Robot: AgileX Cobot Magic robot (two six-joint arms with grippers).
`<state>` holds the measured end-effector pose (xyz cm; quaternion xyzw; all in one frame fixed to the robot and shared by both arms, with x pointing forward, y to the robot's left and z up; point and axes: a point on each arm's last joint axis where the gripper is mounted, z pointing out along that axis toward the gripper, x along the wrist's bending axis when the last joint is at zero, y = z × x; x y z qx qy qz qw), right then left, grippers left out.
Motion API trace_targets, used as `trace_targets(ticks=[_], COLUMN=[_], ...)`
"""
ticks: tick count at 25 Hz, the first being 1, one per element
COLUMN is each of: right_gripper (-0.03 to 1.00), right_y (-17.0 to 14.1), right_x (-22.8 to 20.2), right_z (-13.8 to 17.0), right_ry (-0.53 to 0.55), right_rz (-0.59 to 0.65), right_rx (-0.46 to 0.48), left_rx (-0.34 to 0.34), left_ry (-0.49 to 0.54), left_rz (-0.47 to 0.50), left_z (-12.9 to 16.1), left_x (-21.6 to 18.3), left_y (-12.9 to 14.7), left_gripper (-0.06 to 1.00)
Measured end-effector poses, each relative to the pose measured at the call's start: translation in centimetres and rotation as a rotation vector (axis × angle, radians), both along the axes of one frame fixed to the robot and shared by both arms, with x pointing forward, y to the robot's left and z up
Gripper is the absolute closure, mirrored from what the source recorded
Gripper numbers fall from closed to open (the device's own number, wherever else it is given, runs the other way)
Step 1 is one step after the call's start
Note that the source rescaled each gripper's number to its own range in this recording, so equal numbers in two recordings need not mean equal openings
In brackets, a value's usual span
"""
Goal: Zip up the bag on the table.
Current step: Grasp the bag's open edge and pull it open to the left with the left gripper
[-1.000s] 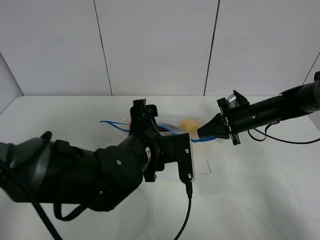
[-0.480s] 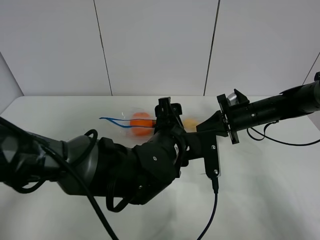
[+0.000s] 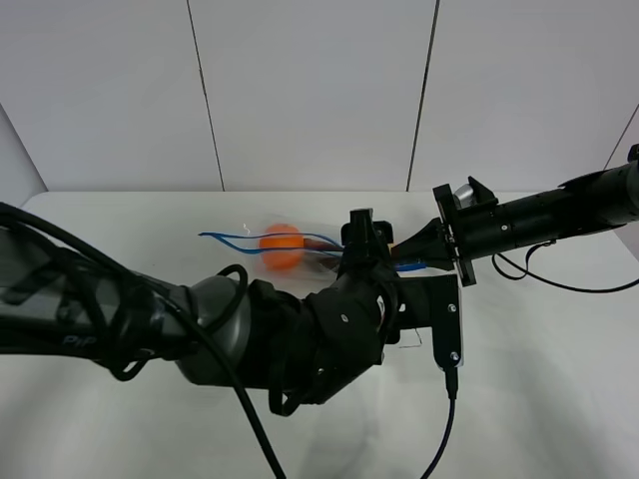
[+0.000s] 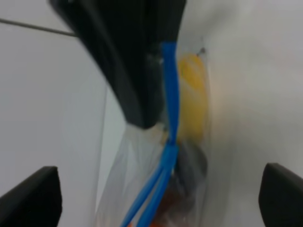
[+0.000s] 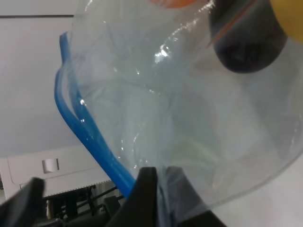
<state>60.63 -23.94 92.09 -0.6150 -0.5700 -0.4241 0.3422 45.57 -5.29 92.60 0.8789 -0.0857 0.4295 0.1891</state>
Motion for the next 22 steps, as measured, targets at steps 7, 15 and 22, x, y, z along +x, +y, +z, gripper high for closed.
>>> trace_targets(ticks=[7,15,22], right_gripper=[0.97,0.97,0.97], right_y=[0.0,0.0,0.0], right_x=[0.0,0.0,0.0], right_z=[0.0,0.0,0.0], right_ry=[0.003,0.003,0.003], right_rz=[-0.001,0.0,0.0], right_rx=[0.0,-0.001,-0.001], left_rx=[0.021,0.024,0.023], left_ry=[-0.011,-0.007,0.01], left_rz=[-0.027,-0.016,-0.003], left_z=[-0.6,-0.7,-0.8], left_x=[0.4,1.1,2.2], left_y=[-1.0,-0.7,0.0], left_gripper=[0.1,0.3,0.4])
